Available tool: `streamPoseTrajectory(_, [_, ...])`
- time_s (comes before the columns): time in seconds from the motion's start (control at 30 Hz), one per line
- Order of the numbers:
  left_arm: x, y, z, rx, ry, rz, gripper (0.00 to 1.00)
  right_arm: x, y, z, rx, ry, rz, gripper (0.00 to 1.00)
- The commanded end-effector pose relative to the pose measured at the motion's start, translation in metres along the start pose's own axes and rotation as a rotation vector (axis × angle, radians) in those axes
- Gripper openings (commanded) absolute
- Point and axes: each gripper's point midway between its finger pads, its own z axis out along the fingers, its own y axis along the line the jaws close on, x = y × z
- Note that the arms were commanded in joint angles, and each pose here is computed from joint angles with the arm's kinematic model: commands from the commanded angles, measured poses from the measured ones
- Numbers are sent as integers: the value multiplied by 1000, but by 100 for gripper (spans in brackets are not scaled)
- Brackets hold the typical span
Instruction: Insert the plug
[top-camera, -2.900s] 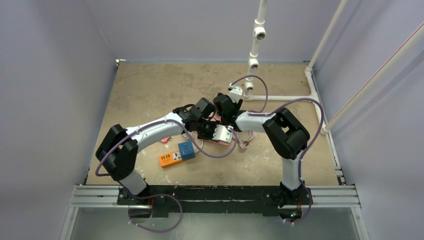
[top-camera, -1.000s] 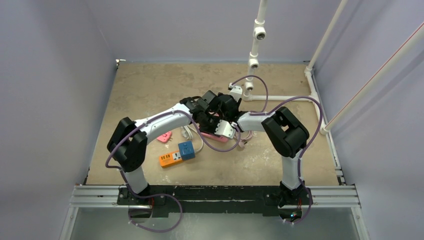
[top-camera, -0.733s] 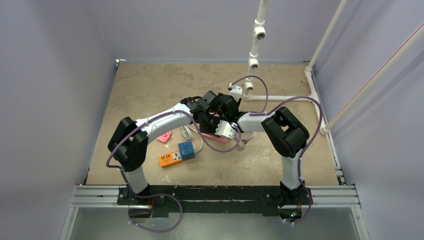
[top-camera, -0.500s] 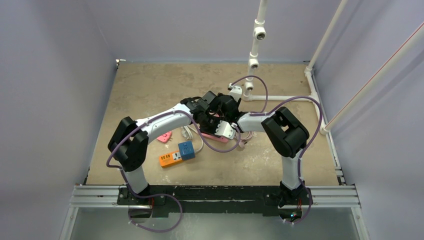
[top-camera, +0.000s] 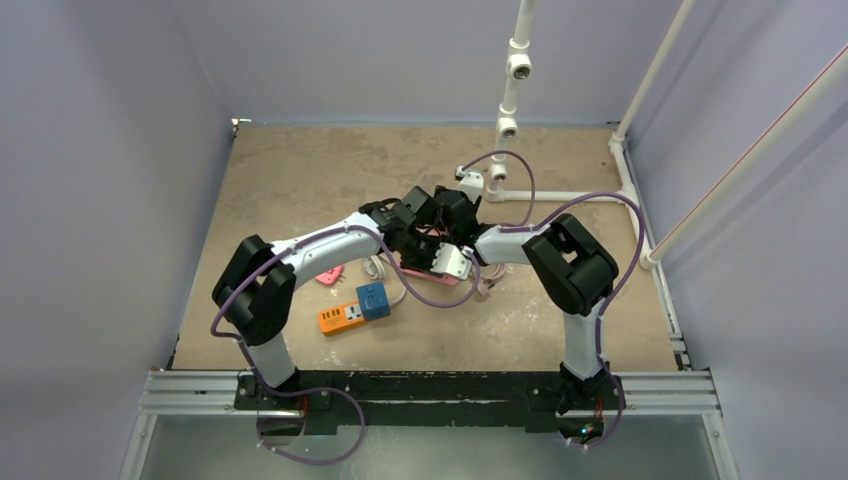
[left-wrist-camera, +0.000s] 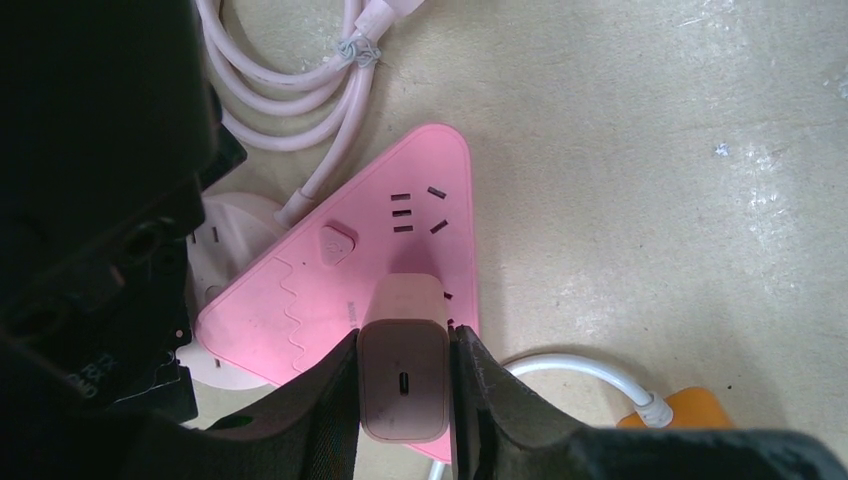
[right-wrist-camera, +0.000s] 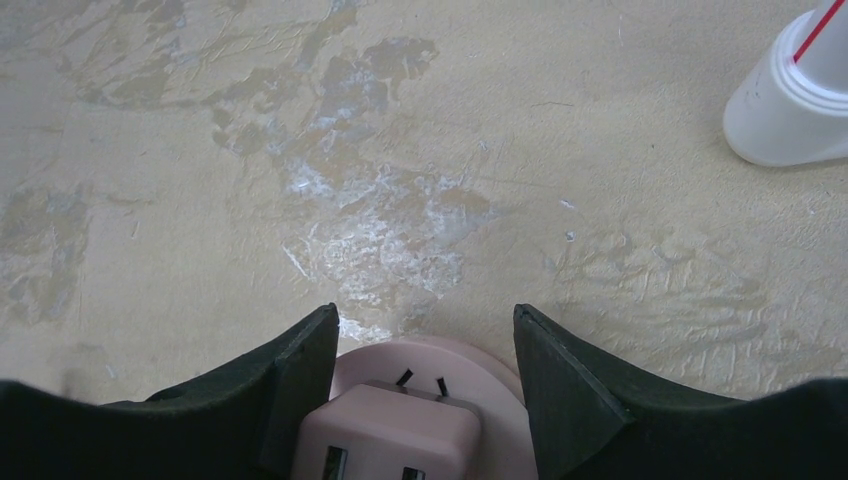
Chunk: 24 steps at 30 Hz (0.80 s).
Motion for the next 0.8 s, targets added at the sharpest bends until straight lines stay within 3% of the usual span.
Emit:
streamPoseTrajectory(0.0, [67, -45, 55, 135, 238, 20, 0, 32, 29, -31, -89, 138, -56, 65])
streamPoseTrajectory(0.77, [133, -70, 56, 117, 272, -52, 0, 35, 27, -31, -95, 151, -72, 64])
